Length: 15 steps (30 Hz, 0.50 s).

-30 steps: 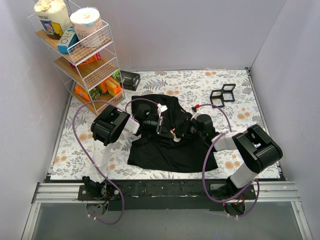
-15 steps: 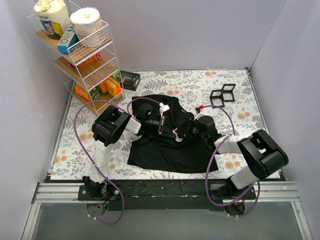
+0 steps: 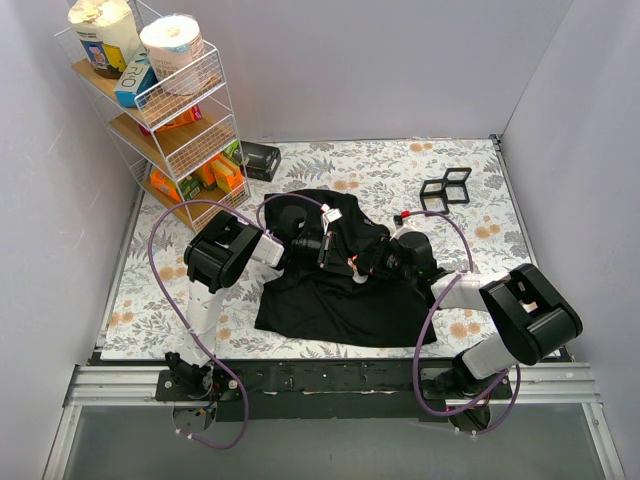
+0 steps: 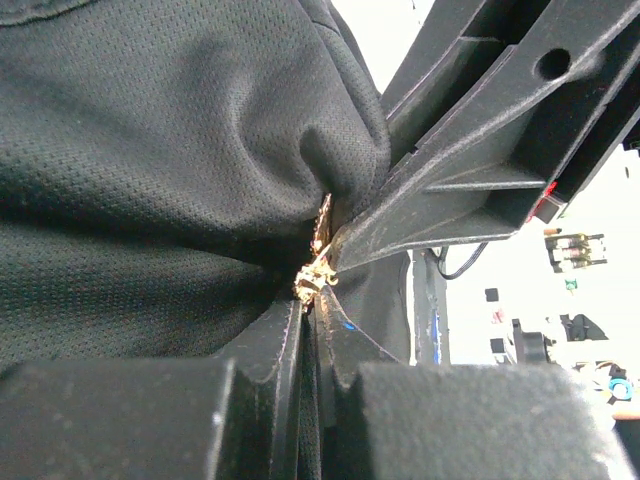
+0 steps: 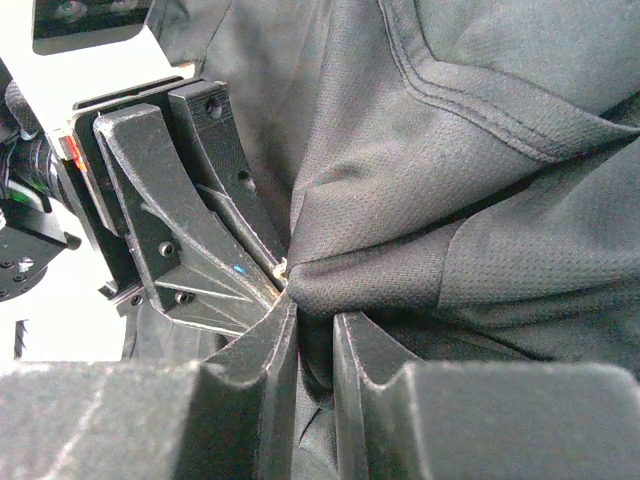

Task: Pin the brooch onto the clothing
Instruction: Pin the brooch to the clothes.

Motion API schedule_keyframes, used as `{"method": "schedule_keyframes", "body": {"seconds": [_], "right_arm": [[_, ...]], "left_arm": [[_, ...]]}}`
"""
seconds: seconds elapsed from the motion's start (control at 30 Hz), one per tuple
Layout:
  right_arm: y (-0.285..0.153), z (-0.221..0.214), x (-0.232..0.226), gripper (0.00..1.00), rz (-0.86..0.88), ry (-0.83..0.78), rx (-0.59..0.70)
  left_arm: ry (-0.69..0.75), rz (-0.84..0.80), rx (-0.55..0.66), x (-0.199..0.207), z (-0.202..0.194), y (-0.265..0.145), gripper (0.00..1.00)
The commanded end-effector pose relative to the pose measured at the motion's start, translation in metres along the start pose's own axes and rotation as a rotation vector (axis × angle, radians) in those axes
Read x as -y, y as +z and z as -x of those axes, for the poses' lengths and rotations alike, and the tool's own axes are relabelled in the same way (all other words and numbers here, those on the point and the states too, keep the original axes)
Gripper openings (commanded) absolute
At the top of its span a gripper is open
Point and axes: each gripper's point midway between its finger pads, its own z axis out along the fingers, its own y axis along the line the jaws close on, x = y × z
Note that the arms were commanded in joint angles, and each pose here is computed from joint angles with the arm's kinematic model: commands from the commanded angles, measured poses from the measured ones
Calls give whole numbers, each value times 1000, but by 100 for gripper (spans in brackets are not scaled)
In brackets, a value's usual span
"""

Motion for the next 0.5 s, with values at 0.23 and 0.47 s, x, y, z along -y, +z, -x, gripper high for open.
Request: {"method": "schedule_keyframes", "body": {"seconds": [0.23,0.47], "right_arm": [[-7,85,-35,37,81,2,300],[-7,81,-38,39,94,-8,275]], "left_arm": [[-39,-9,-50,10,-14,-2,0],[-29,-11,-44,13,-10,-2,0]]}}
